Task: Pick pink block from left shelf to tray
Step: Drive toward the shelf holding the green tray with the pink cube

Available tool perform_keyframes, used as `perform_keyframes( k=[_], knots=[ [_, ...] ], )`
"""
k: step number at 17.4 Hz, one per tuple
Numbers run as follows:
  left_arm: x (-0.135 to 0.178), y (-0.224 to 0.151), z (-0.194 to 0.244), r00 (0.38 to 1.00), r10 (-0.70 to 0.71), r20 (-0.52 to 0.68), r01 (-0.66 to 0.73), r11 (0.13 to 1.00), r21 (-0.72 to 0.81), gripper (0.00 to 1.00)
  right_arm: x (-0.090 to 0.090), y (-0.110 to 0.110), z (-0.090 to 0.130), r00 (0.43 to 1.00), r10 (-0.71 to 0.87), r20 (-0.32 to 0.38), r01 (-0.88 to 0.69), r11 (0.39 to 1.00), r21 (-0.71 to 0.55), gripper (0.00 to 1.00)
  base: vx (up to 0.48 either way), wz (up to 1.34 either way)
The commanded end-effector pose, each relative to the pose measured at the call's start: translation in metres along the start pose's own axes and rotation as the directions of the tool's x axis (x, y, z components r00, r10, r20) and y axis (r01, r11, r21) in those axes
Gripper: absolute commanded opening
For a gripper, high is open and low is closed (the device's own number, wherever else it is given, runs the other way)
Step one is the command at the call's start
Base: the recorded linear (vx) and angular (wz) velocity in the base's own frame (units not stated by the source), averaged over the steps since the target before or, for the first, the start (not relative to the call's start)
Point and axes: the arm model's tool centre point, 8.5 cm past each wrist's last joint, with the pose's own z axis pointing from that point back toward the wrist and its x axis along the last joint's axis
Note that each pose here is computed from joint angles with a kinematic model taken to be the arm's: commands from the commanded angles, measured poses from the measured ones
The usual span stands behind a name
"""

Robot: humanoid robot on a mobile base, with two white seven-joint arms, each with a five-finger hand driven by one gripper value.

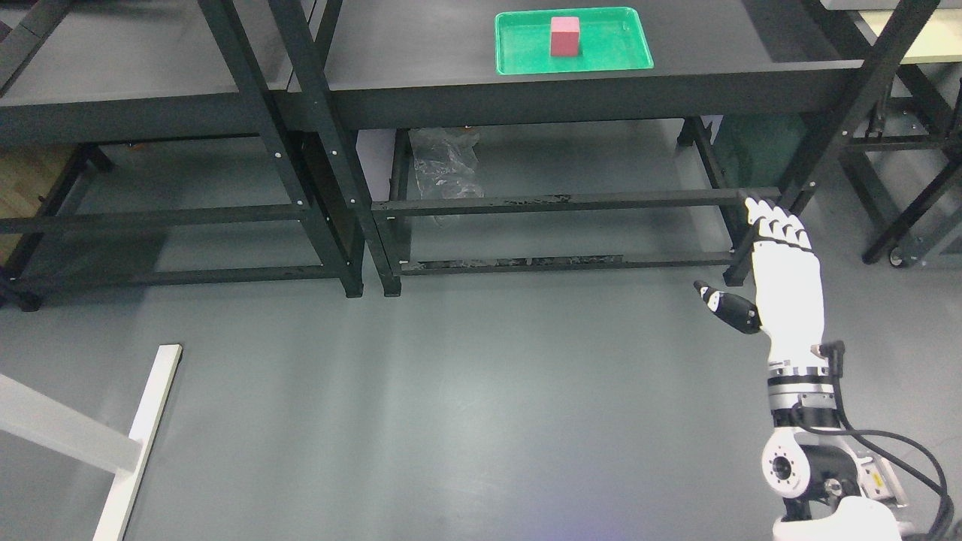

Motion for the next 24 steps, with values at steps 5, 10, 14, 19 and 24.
perform_keyframes(
  k=[5,10,14,19,24],
  knots=[
    [-0.005,0.012,0.002,1.000,-0.004,-0.006,0.004,1.000,0.018,1.00,0.002,0.002,0.002,1.000,0.007,0.019,-0.008,1.000,0.018,0.99,0.226,0.10],
    [-0.005,0.012,0.002,1.000,-0.004,-0.007,0.004,1.000,0.018,1.00,0.006,-0.002,-0.006,0.999,0.006,0.033,-0.006,1.000,0.004,0.99,0.282,0.12],
    [-0.005,0.012,0.002,1.000,-0.004,-0.006,0.004,1.000,0.018,1.00,0.010,0.000,-0.008,0.999,-0.005,0.043,0.004,1.000,0.006,0.99,0.322,0.12],
    [-0.005,0.012,0.002,1.000,-0.004,-0.006,0.004,1.000,0.018,1.00,0.014,0.001,-0.008,0.998,-0.039,0.051,0.038,0.999,0.009,0.99,0.295,0.16],
    [-0.005,0.012,0.002,1.000,-0.004,-0.006,0.004,1.000,0.018,1.00,0.004,-0.003,-0.008,0.992,-0.118,0.034,0.117,0.993,0.010,0.99,0.318,0.08]
  ],
)
